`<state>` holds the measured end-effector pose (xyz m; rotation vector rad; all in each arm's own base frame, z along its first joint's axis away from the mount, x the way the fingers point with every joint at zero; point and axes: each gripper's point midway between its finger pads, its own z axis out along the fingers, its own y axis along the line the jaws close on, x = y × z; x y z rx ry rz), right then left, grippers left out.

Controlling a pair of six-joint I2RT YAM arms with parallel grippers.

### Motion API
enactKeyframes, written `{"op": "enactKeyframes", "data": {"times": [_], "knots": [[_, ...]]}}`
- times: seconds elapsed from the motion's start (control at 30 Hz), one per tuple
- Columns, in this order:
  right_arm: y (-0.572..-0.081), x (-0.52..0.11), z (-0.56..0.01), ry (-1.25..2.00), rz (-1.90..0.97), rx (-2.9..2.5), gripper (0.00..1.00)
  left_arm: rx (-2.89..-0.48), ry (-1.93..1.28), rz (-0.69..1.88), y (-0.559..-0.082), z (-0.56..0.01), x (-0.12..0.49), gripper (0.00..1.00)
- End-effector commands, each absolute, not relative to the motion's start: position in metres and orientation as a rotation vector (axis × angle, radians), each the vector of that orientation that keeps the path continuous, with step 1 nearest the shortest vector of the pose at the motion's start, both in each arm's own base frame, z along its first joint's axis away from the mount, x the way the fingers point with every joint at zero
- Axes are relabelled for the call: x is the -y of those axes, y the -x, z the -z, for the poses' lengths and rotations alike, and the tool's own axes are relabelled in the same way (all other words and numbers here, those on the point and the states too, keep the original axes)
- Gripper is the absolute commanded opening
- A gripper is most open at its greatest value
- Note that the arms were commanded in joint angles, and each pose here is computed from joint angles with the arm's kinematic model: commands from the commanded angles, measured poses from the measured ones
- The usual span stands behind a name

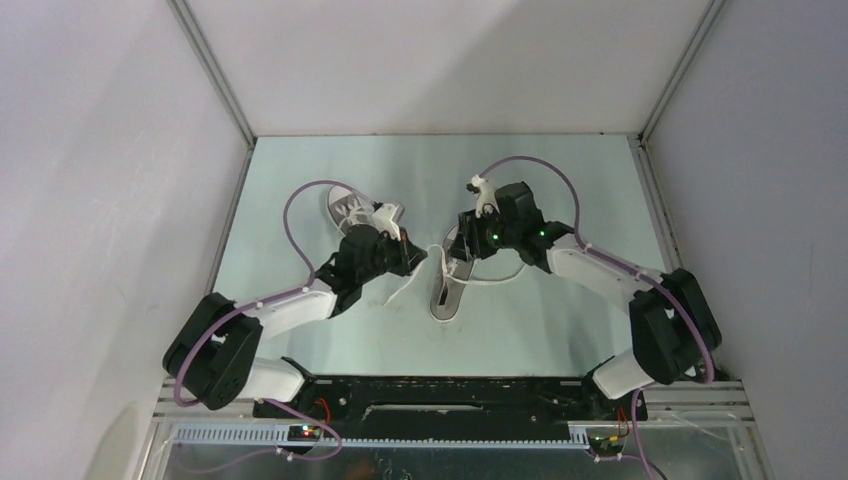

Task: Tie the shoes

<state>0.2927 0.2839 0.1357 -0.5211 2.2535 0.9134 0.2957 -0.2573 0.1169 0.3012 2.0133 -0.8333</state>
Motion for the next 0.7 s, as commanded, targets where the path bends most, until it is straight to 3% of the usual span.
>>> {"op": "enactKeyframes", "data": {"times": [0.0,0.33,0.67], "knots": [[-0.301,-0.308,-0.14,0.669,-1.004,-2.195,0.5,-1.908,-0.293,0.848,-0.312,-0.145,0.267,0.0],[-0.321,-0.324,-0.127,0.674,-1.012,-2.185,0.47,-1.932,-0.292,0.868,-0.314,-0.137,0.273,0.0],[-0.335,-0.333,-0.129,0.635,-1.028,-2.162,0.36,-1.932,-0.299,0.87,-0.314,-0.137,0.274,0.0]]}}
